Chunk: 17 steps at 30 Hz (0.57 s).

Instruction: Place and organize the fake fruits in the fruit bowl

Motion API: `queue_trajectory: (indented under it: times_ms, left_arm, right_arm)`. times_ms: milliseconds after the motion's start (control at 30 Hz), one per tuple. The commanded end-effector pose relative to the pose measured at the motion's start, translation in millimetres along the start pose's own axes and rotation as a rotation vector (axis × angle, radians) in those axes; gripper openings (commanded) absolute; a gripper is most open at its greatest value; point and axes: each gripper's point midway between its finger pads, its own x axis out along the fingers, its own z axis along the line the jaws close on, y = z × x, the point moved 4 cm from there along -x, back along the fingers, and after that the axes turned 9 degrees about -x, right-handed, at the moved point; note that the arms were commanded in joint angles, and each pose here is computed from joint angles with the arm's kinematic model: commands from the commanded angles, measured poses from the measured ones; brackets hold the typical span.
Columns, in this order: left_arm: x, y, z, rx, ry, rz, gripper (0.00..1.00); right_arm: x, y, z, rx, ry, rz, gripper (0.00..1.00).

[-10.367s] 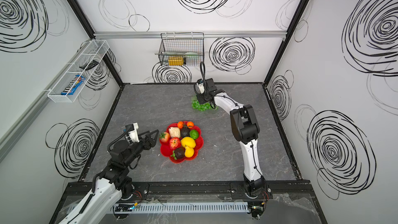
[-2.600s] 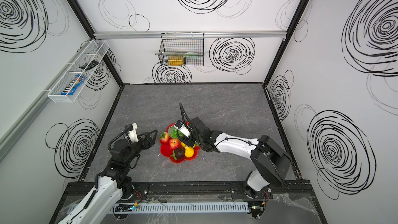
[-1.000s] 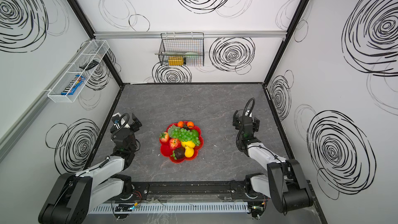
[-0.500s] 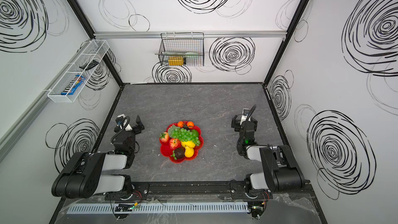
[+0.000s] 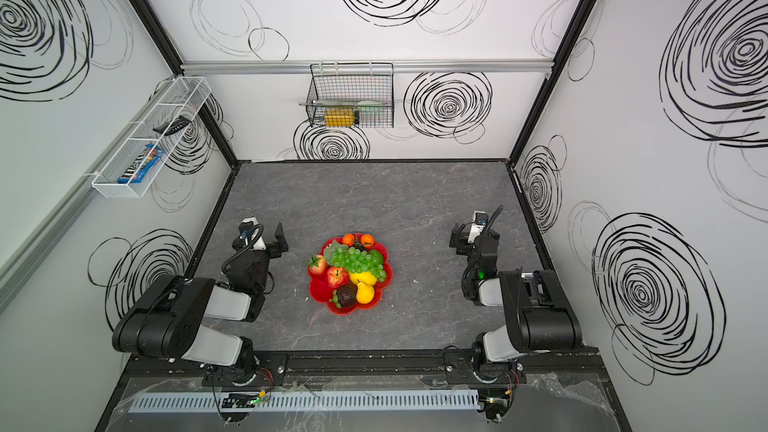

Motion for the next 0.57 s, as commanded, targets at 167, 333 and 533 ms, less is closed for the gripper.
queue_trajectory:
  times_ms: [167,333,533]
  left_arm:
    - [2.3,-18.6,-6.8,0.005,0.016,-0.085,0.96]
    - [2.4,-18.4,-6.7,0.005,0.015,-0.084,0.96]
    - [2.6,-18.8,-7.4,0.005,0.017,-0.085,0.96]
  right_arm:
    - [2.2,-14.2,-2.1,0.024,0.001,-0.057,0.97]
    - [3.8,-13.9,-1.8,0.023,-0.008,-0.052,0.97]
    - [2.1,-14.3,-2.2,0.024,-0.005,-0.058,0.97]
